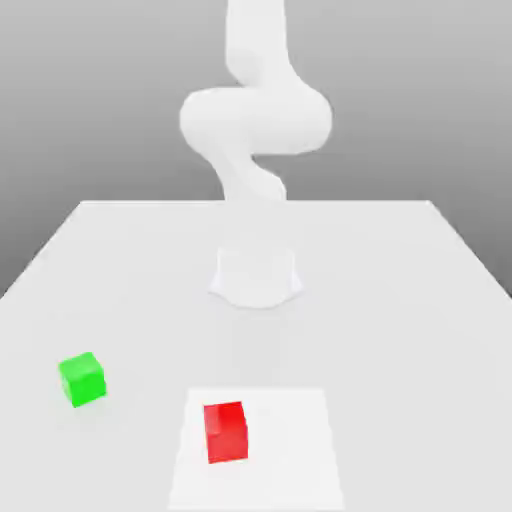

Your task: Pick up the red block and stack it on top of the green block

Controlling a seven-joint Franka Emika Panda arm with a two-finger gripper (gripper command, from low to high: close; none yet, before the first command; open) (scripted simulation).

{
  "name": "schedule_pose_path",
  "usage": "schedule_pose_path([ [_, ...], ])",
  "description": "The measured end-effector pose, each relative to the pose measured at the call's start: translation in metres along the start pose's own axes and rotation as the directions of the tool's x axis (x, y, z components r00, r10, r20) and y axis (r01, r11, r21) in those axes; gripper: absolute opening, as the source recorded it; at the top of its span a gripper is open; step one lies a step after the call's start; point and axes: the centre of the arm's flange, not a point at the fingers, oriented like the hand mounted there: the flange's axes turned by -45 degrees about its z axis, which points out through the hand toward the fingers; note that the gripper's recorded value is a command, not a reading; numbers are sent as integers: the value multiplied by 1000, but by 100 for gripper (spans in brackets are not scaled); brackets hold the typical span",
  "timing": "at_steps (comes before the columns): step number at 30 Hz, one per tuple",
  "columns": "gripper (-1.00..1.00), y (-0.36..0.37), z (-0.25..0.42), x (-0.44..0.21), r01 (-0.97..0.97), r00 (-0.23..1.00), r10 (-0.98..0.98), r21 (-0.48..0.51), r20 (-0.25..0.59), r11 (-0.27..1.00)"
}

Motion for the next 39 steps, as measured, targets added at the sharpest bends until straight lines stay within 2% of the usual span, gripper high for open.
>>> schedule_pose_path([
  [9, 0, 16, 197, -75, 78, 950, -81, 21, 302, 997],
  [15, 0, 25, 294, -164, 115, 866, -132, 64, 483, 991],
  [20, 0, 31, 349, -254, 131, 769, -172, 112, 616, 985],
  [26, 0, 31, 399, -309, 135, 742, -184, 126, 644, 983],
  [27, -100, 31, 405, -316, 135, 742, -184, 126, 644, 983],
  [34, -100, 31, 407, -317, 134, 742, -184, 126, 645, 983],
  [39, -100, 31, 372, -286, 134, 742, -185, 127, 645, 983],
])
